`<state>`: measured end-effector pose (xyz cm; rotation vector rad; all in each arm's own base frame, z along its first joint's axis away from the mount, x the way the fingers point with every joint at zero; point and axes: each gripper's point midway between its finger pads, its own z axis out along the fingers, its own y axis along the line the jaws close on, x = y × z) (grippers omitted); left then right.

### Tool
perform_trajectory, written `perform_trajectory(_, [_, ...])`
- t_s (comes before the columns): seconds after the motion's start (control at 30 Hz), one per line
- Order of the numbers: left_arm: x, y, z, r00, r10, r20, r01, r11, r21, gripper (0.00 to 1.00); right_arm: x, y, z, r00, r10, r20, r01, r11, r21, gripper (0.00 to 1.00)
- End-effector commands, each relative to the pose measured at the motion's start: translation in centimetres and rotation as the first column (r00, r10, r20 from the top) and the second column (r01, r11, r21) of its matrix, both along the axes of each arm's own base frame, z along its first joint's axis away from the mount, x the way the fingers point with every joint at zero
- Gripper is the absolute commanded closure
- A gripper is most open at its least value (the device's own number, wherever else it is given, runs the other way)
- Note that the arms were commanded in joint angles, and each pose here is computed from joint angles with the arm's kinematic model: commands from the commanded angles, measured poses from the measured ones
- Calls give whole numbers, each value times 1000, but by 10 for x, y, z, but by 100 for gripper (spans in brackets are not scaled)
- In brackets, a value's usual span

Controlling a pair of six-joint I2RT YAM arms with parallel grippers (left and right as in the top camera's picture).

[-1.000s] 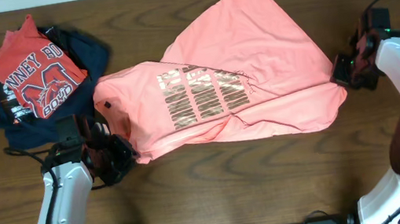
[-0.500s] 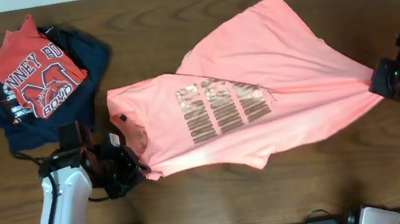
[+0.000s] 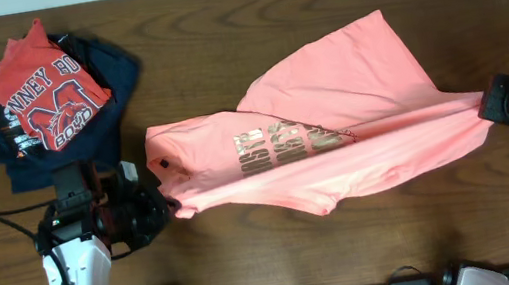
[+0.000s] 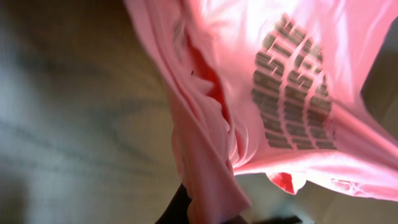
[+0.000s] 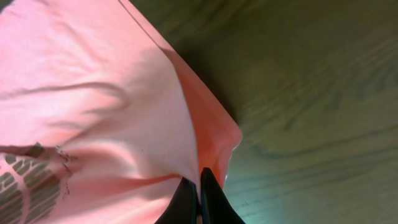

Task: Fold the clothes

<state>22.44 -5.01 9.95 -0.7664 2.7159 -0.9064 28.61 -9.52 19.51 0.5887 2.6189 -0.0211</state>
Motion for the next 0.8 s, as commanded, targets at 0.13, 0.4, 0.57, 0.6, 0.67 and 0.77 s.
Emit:
perform_trajectory(0.13, [32,10,12,993,70,93,-71,997,1,94,30,22,-23,994,108,11,-108,984,142,99])
perform_trajectory(0.4, [37,20,-13,996,90,19,-91,995,52,94,88,36,-44,980,158,124,-183,958,221,99])
perform_trajectory(0.57, [39,21,-33,995,90,-48,-88,995,42,94,118,48,-62,966,201,160,-234,946,223,99])
perform_trajectory(0.6, [43,22,-36,995,90,-41,-88,995,43,94,125,50,-66,966,199,167,-234,946,226,99])
perform_trajectory(0.67, [53,24,-40,996,92,-16,-91,995,46,94,136,54,-73,968,173,181,-215,946,244,99])
perform_trajectory(0.77, [65,27,-45,996,93,11,-94,994,49,94,152,60,-84,970,148,195,-197,944,266,99])
